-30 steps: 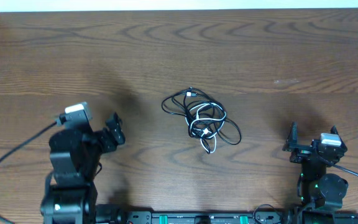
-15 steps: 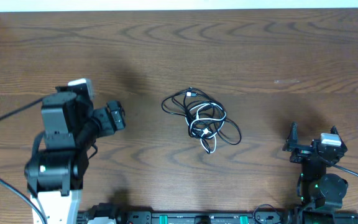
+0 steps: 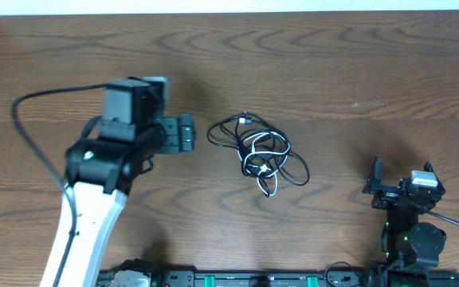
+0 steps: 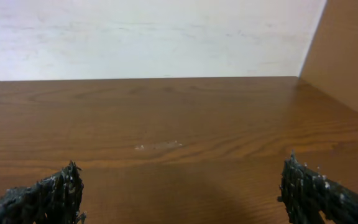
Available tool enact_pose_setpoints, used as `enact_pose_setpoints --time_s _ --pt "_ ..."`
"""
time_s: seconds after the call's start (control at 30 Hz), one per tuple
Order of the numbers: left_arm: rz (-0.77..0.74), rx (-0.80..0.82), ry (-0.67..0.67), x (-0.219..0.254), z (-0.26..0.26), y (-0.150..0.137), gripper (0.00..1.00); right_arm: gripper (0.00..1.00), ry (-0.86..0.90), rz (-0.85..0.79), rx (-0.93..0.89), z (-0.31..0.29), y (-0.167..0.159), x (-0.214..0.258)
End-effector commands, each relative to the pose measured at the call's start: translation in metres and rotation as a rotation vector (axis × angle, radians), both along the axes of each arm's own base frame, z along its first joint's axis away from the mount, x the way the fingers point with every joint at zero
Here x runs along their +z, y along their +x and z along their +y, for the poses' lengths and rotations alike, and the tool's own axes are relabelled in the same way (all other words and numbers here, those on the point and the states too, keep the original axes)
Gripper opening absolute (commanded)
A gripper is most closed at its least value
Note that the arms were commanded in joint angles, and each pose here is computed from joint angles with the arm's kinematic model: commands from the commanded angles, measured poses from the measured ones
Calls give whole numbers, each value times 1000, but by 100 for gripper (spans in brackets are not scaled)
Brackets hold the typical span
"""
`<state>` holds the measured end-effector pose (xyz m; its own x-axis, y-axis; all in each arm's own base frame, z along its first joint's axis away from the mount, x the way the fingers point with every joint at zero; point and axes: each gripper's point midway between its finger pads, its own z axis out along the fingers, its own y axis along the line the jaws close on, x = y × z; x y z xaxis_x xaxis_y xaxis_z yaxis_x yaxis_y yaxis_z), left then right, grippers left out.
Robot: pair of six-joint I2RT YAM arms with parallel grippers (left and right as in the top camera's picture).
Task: Untangle cables
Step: 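Move the left gripper forward over the tangled black and white cables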
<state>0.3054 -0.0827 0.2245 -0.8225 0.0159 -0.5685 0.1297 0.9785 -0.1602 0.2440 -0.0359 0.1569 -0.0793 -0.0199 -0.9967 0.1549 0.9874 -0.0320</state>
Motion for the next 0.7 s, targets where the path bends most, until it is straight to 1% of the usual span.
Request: enact_pose_setpoints --time_s 0.0,0.13,0.33,0.67 --pt "27 -65 7 -7 -18 6 94 99 13 -4 7 3 0 0" --pt "52 -86 12 -20 -28 13 94 99 13 -4 8 3 0 0" --pt "109 -88 24 -36 -29 15 94 99 13 -4 7 3 0 0" --pt "116 -66 -4 -36 -34 20 94 99 13 -4 7 3 0 0"
